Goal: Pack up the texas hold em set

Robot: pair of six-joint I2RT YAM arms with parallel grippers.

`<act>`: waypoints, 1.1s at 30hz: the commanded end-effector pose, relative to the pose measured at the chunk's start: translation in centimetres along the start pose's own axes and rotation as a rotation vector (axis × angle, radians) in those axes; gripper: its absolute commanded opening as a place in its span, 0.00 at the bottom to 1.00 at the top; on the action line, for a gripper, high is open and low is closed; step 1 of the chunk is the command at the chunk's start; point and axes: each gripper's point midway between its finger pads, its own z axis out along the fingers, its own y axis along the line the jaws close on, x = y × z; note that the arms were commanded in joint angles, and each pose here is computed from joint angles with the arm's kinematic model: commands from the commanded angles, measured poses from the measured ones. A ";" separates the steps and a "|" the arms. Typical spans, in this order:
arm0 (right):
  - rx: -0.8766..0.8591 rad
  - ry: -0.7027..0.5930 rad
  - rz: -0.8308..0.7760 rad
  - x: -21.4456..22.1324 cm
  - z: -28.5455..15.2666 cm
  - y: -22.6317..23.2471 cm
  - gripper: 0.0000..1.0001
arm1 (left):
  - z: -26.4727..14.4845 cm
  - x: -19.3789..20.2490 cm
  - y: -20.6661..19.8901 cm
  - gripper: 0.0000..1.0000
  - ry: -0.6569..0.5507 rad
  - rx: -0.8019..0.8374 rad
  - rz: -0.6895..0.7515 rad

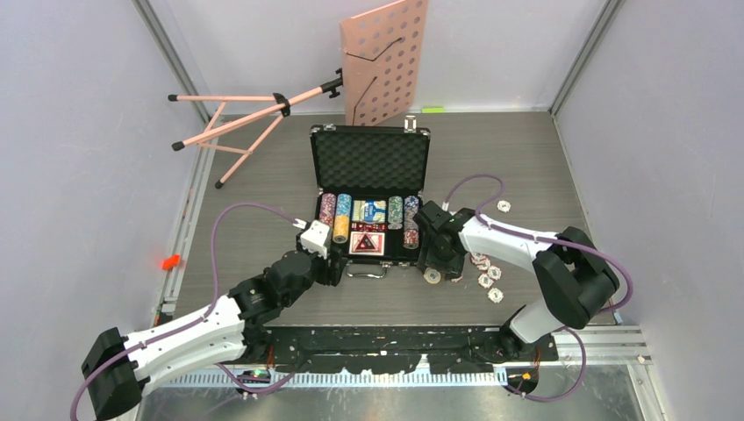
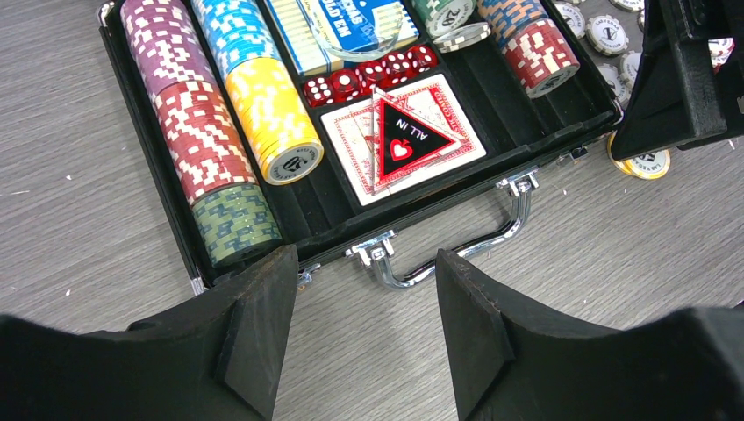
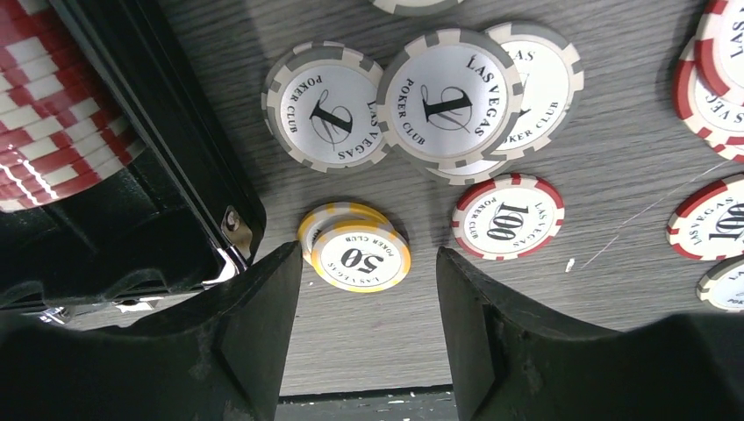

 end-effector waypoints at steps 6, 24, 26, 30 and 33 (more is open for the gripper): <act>-0.078 -0.076 -0.006 -1.7 -2.6 1.9 0.67 | 0.2 -1.2 -0.5 0.61 -0.044 0.017 -0.003; 0.135 -0.096 -0.140 -0.4 1.2 0.3 0.66 | 0.2 -1.2 -0.4 0.62 -0.045 0.011 -0.003; 0.142 -0.082 -0.148 0.0 1.6 0.1 0.59 | 0.2 -1.2 -0.4 0.62 -0.045 0.011 -0.003; 0.114 -0.053 -0.148 0.7 2.1 0.3 0.35 | 0.3 -1.2 -0.3 0.62 -0.043 0.009 -0.001; 0.069 -0.035 -0.134 1.2 2.0 1.0 0.29 | 0.3 -1.1 -0.2 0.62 -0.043 0.002 0.001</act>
